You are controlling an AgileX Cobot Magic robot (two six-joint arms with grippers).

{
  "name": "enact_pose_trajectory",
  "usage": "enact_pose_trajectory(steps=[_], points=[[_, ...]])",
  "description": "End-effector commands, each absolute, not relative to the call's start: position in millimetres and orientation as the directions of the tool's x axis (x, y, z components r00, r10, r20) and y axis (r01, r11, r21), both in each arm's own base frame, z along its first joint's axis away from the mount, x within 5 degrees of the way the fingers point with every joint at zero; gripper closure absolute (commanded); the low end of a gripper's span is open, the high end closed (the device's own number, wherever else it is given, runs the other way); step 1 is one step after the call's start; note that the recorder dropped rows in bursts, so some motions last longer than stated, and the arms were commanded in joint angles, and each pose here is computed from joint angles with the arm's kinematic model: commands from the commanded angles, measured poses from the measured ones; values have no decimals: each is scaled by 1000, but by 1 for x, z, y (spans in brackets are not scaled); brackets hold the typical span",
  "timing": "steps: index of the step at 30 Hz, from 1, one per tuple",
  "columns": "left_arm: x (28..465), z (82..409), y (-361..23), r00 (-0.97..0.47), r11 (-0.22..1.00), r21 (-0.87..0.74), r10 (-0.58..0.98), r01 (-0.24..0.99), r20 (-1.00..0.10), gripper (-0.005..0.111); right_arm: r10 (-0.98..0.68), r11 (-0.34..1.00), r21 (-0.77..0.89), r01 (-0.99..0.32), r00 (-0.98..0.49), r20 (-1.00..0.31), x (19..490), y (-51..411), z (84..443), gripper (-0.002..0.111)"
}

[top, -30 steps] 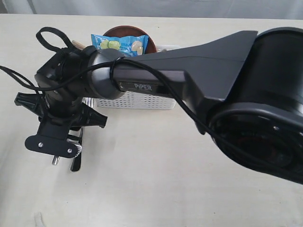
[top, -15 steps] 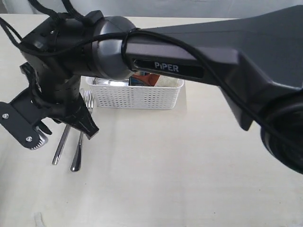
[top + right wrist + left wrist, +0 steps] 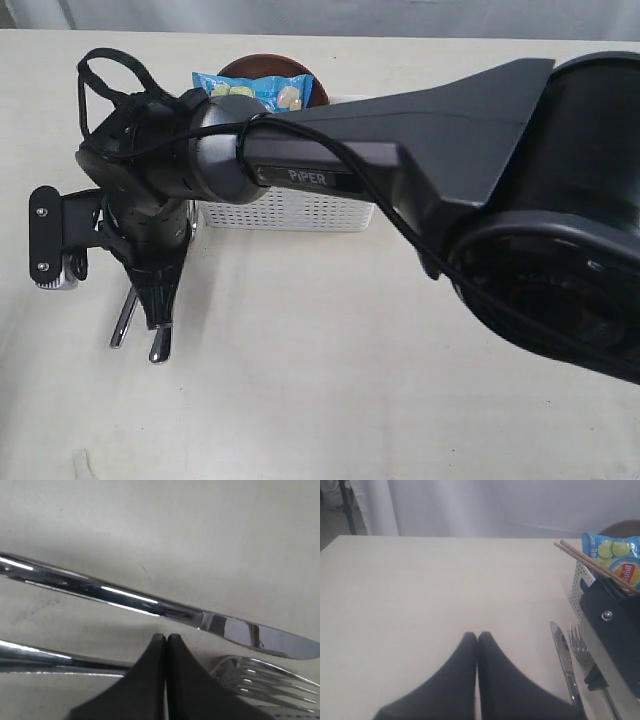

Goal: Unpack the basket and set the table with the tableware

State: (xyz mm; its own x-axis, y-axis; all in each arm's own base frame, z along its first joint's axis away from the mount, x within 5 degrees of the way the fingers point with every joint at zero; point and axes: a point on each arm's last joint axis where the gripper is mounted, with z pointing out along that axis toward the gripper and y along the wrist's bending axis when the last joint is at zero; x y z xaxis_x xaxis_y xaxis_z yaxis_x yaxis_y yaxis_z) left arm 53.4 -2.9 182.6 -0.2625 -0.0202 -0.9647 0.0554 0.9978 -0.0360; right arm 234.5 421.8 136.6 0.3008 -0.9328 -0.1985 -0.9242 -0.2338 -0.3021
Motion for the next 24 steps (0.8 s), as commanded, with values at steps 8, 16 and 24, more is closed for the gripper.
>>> enact_pose_trajectory(steps=[8,16,24], points=[[53,182,-3,-253,998,-25,-10,54,-967,107,-923,-222,-341,-913,309,-227,239,424,140,109],[53,182,-3,-253,998,-25,-10,54,-967,107,-930,-222,-323,-920,299,-213,240,424,127,109],[53,182,-3,-253,998,-25,-10,54,-967,107,-937,-194,-355,-915,280,-210,243,425,123,109]])
